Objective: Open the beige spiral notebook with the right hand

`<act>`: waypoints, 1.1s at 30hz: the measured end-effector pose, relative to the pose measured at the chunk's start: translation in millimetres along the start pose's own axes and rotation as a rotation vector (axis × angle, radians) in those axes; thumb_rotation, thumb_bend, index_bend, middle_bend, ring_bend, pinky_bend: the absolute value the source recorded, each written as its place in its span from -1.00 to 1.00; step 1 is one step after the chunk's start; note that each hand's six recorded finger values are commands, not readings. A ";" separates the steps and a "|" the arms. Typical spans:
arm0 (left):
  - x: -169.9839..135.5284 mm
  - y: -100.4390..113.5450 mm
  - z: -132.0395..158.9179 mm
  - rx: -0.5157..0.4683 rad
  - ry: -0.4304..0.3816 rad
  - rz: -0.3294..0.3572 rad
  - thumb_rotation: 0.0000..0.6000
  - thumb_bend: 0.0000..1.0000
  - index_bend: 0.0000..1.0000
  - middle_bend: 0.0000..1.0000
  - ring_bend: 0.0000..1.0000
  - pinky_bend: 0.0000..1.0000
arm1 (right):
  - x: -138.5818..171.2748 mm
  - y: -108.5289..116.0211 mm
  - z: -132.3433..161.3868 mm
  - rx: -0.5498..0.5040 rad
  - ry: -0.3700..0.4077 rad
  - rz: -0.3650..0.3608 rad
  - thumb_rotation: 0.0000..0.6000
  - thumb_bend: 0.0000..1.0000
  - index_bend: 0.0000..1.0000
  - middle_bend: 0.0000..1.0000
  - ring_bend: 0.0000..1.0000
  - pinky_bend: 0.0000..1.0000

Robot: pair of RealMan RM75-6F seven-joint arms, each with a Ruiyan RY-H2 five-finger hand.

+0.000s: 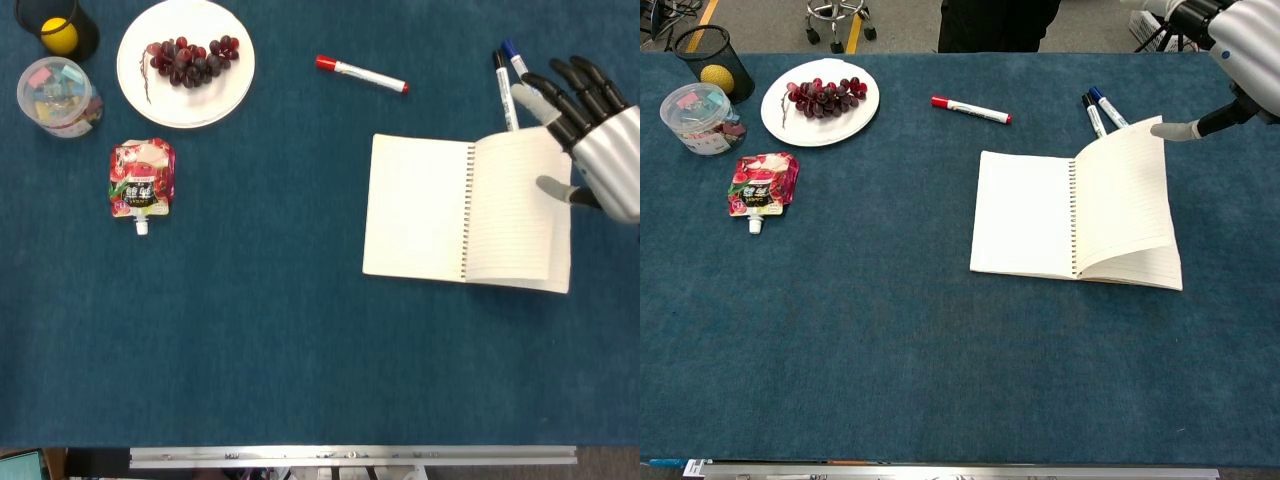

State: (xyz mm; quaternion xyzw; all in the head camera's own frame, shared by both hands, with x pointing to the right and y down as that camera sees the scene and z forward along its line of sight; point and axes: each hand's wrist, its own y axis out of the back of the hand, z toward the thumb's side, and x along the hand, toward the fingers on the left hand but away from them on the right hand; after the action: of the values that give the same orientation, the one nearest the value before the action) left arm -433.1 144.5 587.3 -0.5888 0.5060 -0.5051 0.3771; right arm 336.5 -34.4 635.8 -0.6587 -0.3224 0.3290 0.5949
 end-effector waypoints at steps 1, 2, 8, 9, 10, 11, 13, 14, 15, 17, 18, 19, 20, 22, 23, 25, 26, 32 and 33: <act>0.0 -0.1 0.4 0.000 -0.002 0.000 1.00 -0.18 -0.63 -0.71 -0.77 -0.82 | -2.4 -2.4 0.6 0.008 -0.003 0.012 1.00 -0.99 -0.77 -0.70 -0.93 -0.81; 0.0 -0.1 0.7 -0.001 -0.004 0.000 1.00 -0.18 -0.63 -0.71 -0.77 -0.82 | -4.6 -5.2 1.4 0.015 -0.005 0.025 1.00 -0.99 -0.77 -0.70 -0.93 -0.81; -2.7 1.7 -1.4 -0.002 0.001 0.006 1.00 -0.18 -0.63 -0.71 -0.77 -0.82 | -22.8 -42.6 19.6 0.035 0.005 0.134 1.00 -0.99 -0.77 -0.70 -0.93 -0.81; -3.2 1.9 -2.0 -0.002 0.003 0.006 1.00 -0.18 -0.63 -0.71 -0.77 -0.82 | -25.1 -49.6 23.9 0.037 0.011 0.147 1.00 -0.99 -0.77 -0.70 -0.93 -0.81; -4.0 2.4 -2.4 -0.002 0.004 0.008 1.00 -0.18 -0.63 -0.71 -0.77 -0.82 | -27.2 -59.2 29.0 0.040 0.019 0.165 1.00 -0.99 -0.77 -0.70 -0.93 -0.81; -4.8 2.7 -2.9 -0.003 0.006 0.009 1.00 -0.18 -0.63 -0.71 -0.77 -0.82 | -28.0 -66.3 32.1 0.043 0.025 0.179 1.00 -0.99 -0.77 -0.70 -0.93 -0.81; -5.9 3.4 -4.5 -0.003 0.010 0.011 1.00 -0.18 -0.63 -0.71 -0.77 -0.82 | -27.6 -80.9 37.1 0.059 0.040 0.208 1.00 -0.99 -0.77 -0.70 -0.93 -0.81; -6.2 3.5 -5.0 -0.003 0.012 0.011 1.00 -0.18 -0.63 -0.71 -0.77 -0.82 | -26.8 -86.8 38.7 0.067 0.046 0.220 1.00 -0.99 -0.77 -0.70 -0.93 -0.81; -6.3 3.2 -5.2 -0.003 0.012 0.010 1.00 -0.18 -0.63 -0.71 -0.77 -0.82 | -25.8 -92.6 40.4 0.074 0.052 0.232 1.00 -0.99 -0.77 -0.70 -0.93 -0.81; -6.5 2.4 -4.8 -0.004 0.010 0.007 1.00 -0.18 -0.63 -0.71 -0.77 -0.82 | -23.1 -105.1 44.5 0.083 0.064 0.257 1.00 -0.99 -0.77 -0.70 -0.93 -0.81; -6.3 2.0 -4.3 -0.004 0.008 0.005 1.00 -0.18 -0.63 -0.71 -0.77 -0.82 | -21.9 -109.5 46.1 0.085 0.069 0.265 1.00 -0.99 -0.77 -0.70 -0.93 -0.81; -6.1 1.5 -4.3 -0.004 0.008 0.005 1.00 -0.18 -0.63 -0.71 -0.77 -0.82 | -20.2 -114.4 47.1 0.089 0.073 0.275 1.00 -0.99 -0.77 -0.70 -0.93 -0.81; -6.0 1.3 -4.4 -0.004 0.008 0.005 1.00 -0.18 -0.63 -0.71 -0.76 -0.82 | -19.0 -117.8 47.6 0.092 0.076 0.282 1.00 -0.99 -0.77 -0.70 -0.93 -0.81; -6.0 1.3 -4.5 -0.005 0.008 0.006 1.00 -0.18 -0.63 -0.71 -0.76 -0.82 | -15.5 -125.5 48.7 0.095 0.081 0.299 1.00 -0.99 -0.77 -0.70 -0.93 -0.81; -6.1 1.4 -4.6 -0.006 0.008 0.006 1.00 -0.18 -0.63 -0.71 -0.76 -0.82 | -13.8 -128.4 49.0 0.095 0.082 0.306 1.00 -0.99 -0.77 -0.70 -0.93 -0.81; -6.6 1.7 -4.9 -0.006 0.008 0.007 1.00 -0.18 -0.63 -0.71 -0.77 -0.82 | -9.0 -134.0 48.9 0.098 0.087 0.319 1.00 -0.99 -0.77 -0.70 -0.93 -0.81; -6.7 2.1 -5.3 -0.007 0.009 0.008 1.00 -0.18 -0.63 -0.71 -0.77 -0.82 | -6.6 -136.1 48.4 0.100 0.088 0.325 1.00 -0.99 -0.77 -0.70 -0.93 -0.81; -6.5 1.2 -6.2 -0.007 0.013 0.005 1.00 -0.18 -0.63 -0.71 -0.77 -0.82 | 8.1 -142.5 36.9 0.108 0.073 0.343 1.00 -0.99 -0.77 -0.70 -0.93 -0.81; -6.3 0.8 -6.1 -0.006 0.013 0.004 1.00 -0.18 -0.63 -0.71 -0.77 -0.82 | 9.4 -142.5 34.5 0.111 0.068 0.344 1.00 -0.99 -0.77 -0.70 -0.93 -0.81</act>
State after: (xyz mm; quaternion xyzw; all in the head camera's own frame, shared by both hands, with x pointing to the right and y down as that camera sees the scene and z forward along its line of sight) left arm -439.1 150.9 586.5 -0.5859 0.5110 -0.5065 0.3729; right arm 308.9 5.0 774.7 -0.6810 -0.1661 0.4205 0.5760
